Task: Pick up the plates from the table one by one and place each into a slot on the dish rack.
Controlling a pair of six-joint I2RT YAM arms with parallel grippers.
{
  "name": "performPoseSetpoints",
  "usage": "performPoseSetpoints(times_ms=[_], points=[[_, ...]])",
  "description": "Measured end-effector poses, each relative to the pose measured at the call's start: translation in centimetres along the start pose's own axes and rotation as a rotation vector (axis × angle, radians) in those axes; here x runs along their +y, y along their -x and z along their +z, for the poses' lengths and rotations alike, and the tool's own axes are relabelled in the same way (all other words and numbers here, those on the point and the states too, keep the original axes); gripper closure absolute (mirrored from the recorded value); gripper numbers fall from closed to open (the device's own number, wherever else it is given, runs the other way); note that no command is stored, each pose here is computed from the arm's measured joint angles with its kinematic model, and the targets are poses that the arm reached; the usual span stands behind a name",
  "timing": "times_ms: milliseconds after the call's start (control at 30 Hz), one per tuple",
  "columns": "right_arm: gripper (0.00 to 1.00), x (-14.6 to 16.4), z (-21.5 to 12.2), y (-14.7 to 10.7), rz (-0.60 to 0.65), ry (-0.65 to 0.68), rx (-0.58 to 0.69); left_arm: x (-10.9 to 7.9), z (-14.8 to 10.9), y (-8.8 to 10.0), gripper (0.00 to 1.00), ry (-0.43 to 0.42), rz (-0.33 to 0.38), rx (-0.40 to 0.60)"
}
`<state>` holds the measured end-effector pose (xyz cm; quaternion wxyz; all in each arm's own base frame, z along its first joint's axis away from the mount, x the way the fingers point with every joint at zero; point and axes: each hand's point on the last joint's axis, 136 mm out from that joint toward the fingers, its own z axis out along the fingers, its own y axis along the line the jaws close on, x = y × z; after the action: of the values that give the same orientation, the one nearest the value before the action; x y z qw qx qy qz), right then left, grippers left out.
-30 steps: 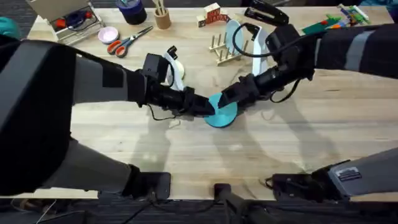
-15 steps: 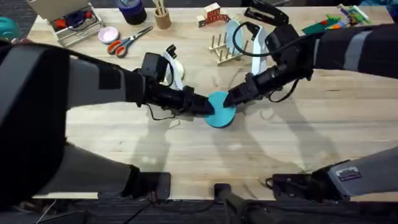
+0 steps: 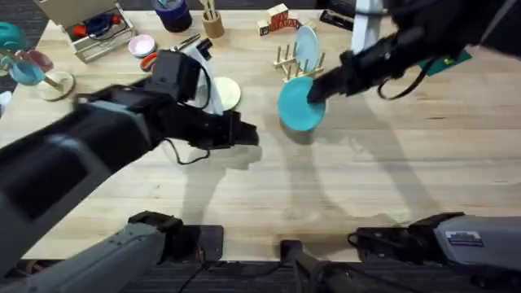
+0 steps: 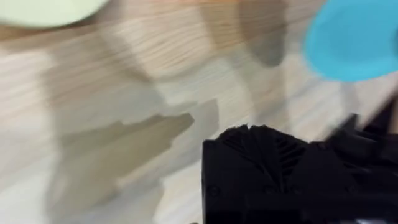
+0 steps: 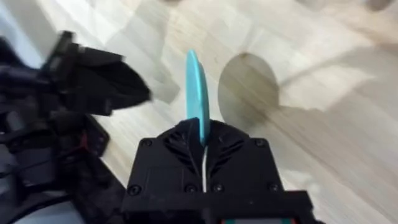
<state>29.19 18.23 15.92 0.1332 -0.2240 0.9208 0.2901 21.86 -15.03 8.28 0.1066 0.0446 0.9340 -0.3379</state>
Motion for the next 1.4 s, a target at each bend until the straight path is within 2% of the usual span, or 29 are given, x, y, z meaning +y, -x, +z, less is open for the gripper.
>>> performPoseSetpoints(times_ms=[233, 367, 400, 433, 533, 600, 633, 967, 1400], points=[[0.970, -0.6, -4.6, 2.7, -0.112, -0.185, -0.024, 0.7, -5.3, 1.4, 0.960, 0.251, 0.062, -0.086], [0.970, -1.0, -7.0, 4.0, -0.174, -0.288, -0.046, 0.7, -7.8, 2.1, 0.953, 0.346, 0.092, -0.116], [0.970, -1.2, -7.6, 4.3, -0.187, -0.316, -0.050, 0.8, -8.2, 2.2, 0.908, 0.365, 0.099, -0.118], [0.970, -1.4, -8.1, 4.6, -0.199, -0.343, -0.056, 0.7, -8.7, 2.3, 0.807, 0.381, 0.107, -0.119], [0.970, -2.0, -9.3, 5.4, -0.234, -0.411, -0.073, 0.5, -9.8, 2.6, 0.328, 0.413, 0.128, -0.122], [0.970, -2.2, -10.0, 6.0, -0.257, -0.449, -0.086, 0.3, -10.5, 3.0, 0.056, 0.431, 0.138, -0.133], [0.970, -2.3, -10.4, 6.2, -0.267, -0.465, -0.093, 0.2, -10.7, 3.1, 0.018, 0.438, 0.144, -0.138], [0.971, -2.6, -13.1, 10.1, -0.331, -0.569, -0.171, -0.7, -12.6, 4.5, 0.006, 0.470, 0.175, -0.188], [0.972, -4.5, -11.4, 16.3, -0.345, -0.589, -0.202, -0.9, -13.0, 4.6, 0.006, 0.471, 0.177, -0.195]])
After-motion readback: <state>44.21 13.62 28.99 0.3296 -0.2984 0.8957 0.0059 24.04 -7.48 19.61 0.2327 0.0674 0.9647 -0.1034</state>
